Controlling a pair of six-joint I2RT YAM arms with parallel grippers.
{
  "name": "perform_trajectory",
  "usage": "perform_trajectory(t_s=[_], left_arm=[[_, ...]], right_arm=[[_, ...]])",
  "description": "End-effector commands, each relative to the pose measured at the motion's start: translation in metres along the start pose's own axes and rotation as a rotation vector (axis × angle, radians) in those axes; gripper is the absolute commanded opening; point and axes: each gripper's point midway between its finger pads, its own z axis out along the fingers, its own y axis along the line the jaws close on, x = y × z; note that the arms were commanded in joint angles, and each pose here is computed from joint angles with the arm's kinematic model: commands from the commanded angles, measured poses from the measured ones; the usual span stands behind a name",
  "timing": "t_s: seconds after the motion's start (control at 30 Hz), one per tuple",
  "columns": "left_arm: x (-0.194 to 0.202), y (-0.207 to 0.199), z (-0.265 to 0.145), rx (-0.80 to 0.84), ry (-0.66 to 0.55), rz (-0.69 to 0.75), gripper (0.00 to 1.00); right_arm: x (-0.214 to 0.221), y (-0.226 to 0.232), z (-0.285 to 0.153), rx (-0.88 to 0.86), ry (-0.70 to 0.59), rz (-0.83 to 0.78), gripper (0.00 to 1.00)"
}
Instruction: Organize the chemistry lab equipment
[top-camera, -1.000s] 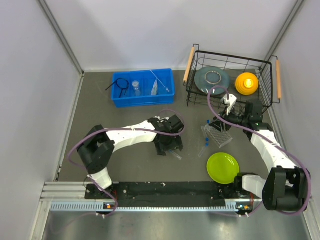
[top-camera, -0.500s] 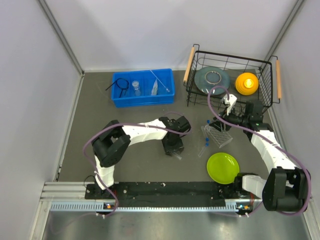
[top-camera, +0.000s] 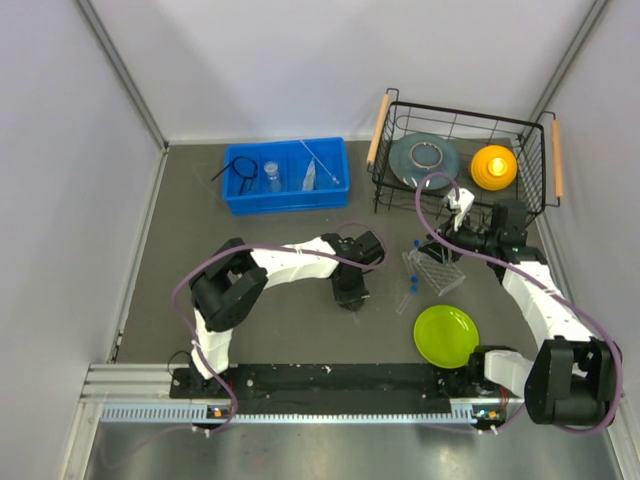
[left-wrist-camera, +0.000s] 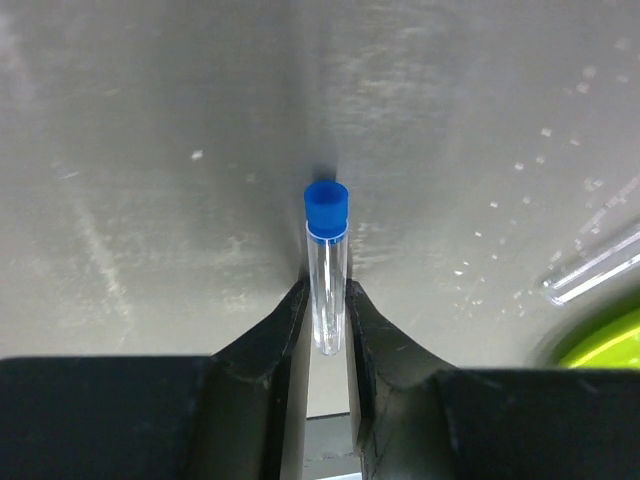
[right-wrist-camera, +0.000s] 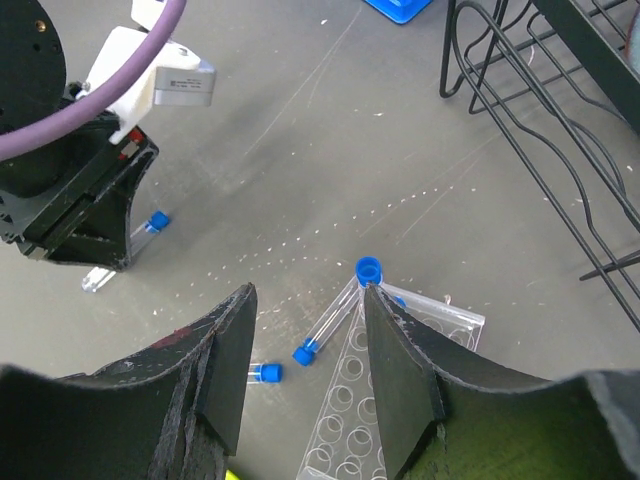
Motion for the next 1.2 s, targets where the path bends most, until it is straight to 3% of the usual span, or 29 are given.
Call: perform_trajectory(t_s=[0.0, 0.1, 0.3, 0.43, 0.63, 0.83, 1.17], left_arm=[[-0.003, -0.033, -0.021, 0.204, -0.024, 0.158, 0.21], [0.002, -0.045, -0.028, 0.324, -0.029, 0.225, 0.10], [0.001, -0.072, -0.058, 0.566, -0.091, 0.334, 0.10], [0.002, -0.088, -0.086, 0.727, -0.146, 0.440, 0.09], [0.005, -0.117, -0.148, 1.017, -0.305, 0.648, 0.09], [-0.001, -0.120, -0.167, 1.047, -0.419, 0.780, 0.09], [-0.018, -0.126, -0.161, 0.962, -0.464, 0.790, 0.08]], right_arm=[[-0.031, 0.002, -0.007, -0.013, -0.068, -0.088, 0.48], [-0.032, 0.003, -0.007, -0.020, -0.072, -0.090, 0.48], [-0.033, 0.018, -0.006, -0.097, -0.095, -0.076, 0.48], [-0.031, 0.044, -0.004, -0.262, -0.134, -0.038, 0.60], [-0.035, 0.084, 0.002, -0.449, -0.132, 0.064, 0.70], [-0.048, 0.093, 0.004, -0.529, -0.160, 0.191, 0.73], [-0.053, 0.105, 0.016, -0.595, -0.096, 0.299, 0.69]])
